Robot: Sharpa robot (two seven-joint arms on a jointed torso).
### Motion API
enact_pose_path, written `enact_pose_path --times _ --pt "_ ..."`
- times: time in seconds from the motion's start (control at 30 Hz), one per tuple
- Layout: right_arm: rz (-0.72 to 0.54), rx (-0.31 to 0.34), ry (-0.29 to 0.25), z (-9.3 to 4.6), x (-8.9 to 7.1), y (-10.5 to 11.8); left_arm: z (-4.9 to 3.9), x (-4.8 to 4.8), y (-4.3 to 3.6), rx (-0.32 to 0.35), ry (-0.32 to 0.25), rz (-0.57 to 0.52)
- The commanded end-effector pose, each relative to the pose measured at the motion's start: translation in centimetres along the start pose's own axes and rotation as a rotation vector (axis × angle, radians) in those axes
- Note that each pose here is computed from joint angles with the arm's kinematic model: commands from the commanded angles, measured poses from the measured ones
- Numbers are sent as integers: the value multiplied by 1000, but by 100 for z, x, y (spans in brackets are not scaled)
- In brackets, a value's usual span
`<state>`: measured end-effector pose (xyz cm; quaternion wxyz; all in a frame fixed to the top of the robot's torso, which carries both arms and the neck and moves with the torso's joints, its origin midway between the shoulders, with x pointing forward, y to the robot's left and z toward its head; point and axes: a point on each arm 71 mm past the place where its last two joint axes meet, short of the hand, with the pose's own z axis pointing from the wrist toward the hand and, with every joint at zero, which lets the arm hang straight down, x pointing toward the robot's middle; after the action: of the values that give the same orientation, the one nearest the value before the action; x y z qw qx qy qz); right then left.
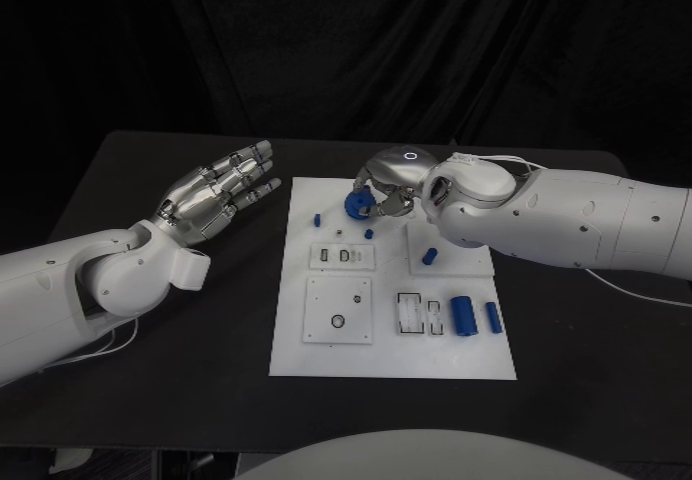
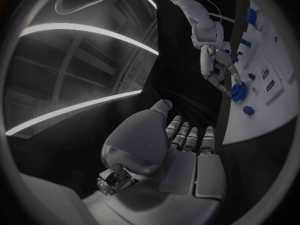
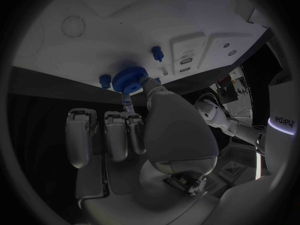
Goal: Assemble the parts on the task board
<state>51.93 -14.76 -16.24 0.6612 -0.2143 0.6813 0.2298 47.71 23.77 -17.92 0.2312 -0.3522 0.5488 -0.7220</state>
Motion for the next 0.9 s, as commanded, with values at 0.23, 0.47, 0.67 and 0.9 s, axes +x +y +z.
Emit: enact_pose_path --times 0.23,0.47,0.67,0.9 --pt "-11 27 43 24 58 -23 -1 17 3 9 12 -13" --pt "-13 42 53 43 65 -18 0 22 6 8 13 -14" --pt "-14 58 52 39 65 -39 -3 18 6 6 12 -14" --pt "-12 62 33 27 51 -60 -4 16 8 6 12 -14"
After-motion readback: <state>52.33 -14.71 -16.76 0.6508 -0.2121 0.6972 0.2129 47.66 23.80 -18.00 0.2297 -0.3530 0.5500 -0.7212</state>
